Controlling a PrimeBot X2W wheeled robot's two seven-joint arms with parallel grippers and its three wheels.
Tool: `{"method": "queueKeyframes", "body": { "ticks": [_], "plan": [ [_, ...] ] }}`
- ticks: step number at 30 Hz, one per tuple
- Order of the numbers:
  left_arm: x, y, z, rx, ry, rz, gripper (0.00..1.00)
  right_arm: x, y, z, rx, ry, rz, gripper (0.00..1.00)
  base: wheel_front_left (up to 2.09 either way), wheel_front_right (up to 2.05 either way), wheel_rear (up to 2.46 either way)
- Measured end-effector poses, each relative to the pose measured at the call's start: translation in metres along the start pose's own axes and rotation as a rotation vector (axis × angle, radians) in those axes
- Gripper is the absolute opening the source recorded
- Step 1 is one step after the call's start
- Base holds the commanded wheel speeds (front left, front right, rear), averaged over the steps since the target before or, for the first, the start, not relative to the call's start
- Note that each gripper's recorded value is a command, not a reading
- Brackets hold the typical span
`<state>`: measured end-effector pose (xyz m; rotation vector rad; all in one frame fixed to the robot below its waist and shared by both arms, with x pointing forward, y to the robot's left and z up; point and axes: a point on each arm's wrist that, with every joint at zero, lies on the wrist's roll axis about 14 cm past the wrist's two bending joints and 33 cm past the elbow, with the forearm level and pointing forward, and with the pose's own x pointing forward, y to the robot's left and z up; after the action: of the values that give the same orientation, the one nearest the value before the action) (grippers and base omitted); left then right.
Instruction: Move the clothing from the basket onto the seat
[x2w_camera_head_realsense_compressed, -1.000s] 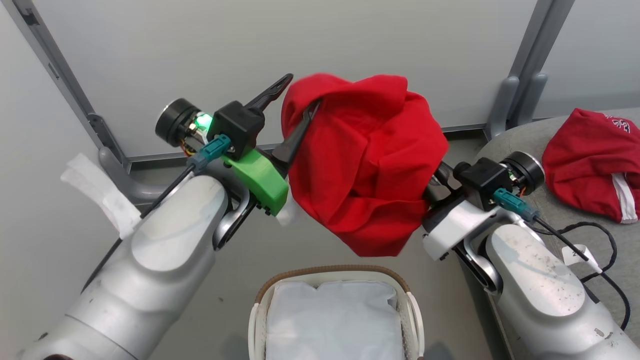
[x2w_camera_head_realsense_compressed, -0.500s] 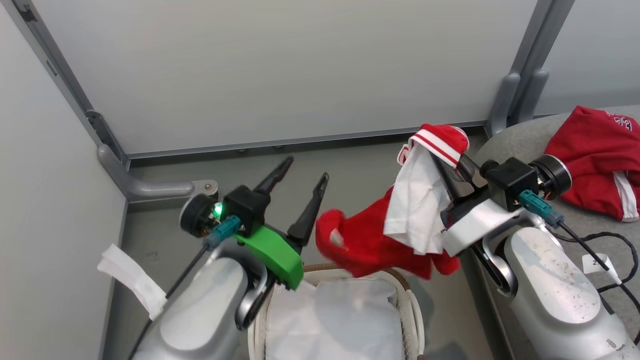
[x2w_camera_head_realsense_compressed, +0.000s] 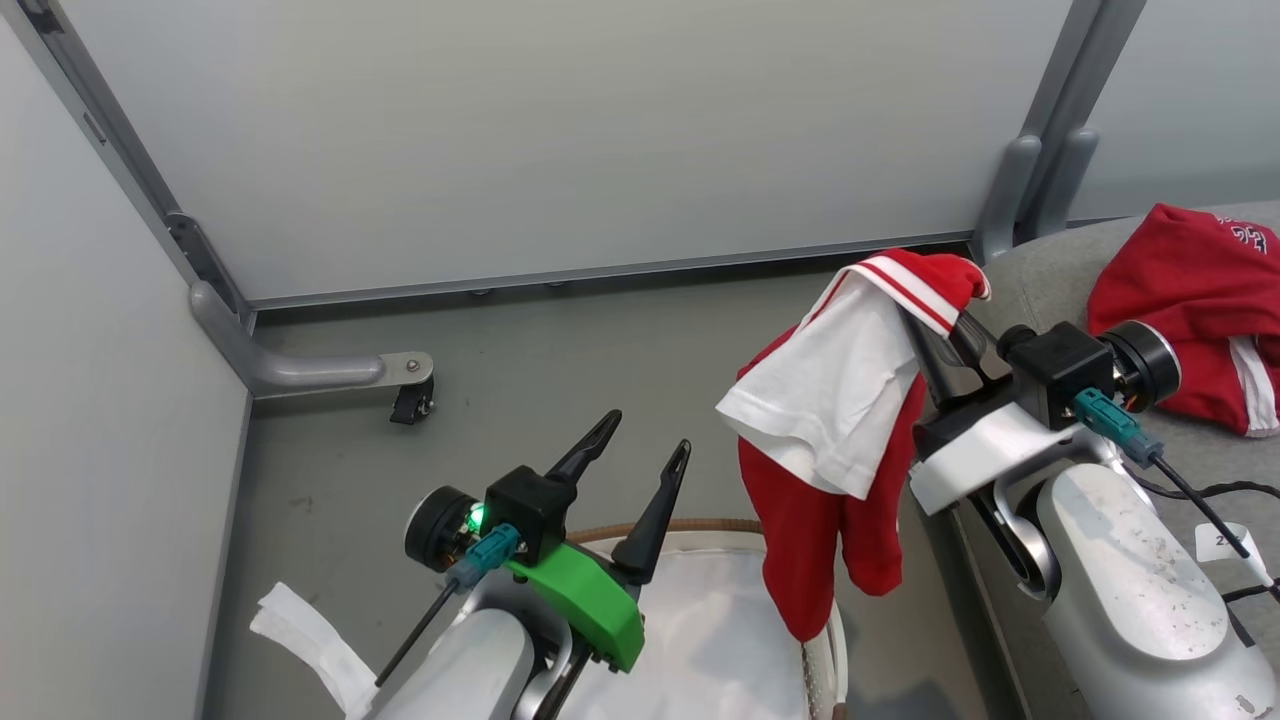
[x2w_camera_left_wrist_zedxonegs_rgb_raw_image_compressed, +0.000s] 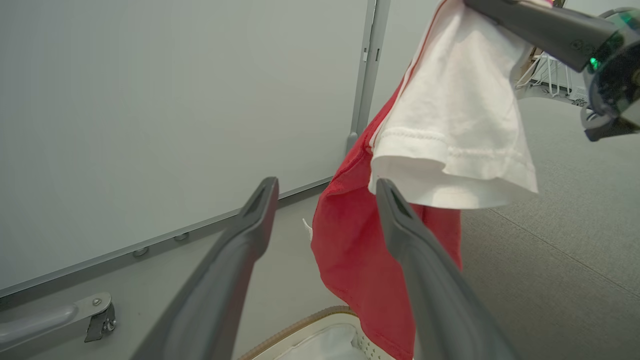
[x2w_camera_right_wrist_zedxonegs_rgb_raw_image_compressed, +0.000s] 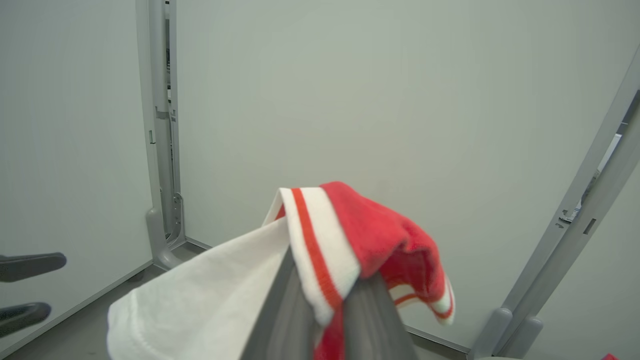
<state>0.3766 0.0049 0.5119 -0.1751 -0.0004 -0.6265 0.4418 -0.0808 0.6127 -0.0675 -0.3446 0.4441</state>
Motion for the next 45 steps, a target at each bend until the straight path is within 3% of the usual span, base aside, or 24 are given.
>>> {"method": "queueKeyframes", "body": {
  "ticks": [13,32,45],
  "plan": [
    [0.011,-0.021,-0.001,-0.021,-0.009,-0.06,1.0,-0.012,-0.029,0.003,-0.068,0.009,-0.052,0.0,0.0,0.0,0.0],
    [0.054,-0.095,-0.032,-0.058,0.06,-0.328,1.0,-0.072,-0.134,0.032,-0.27,0.037,-0.286,0.0,0.0,0.0,0.0],
    [0.066,-0.123,-0.053,-0.108,0.107,-0.428,1.0,-0.103,-0.161,0.027,-0.325,0.104,-0.367,0.0,0.0,0.0,0.0]
  ]
}}
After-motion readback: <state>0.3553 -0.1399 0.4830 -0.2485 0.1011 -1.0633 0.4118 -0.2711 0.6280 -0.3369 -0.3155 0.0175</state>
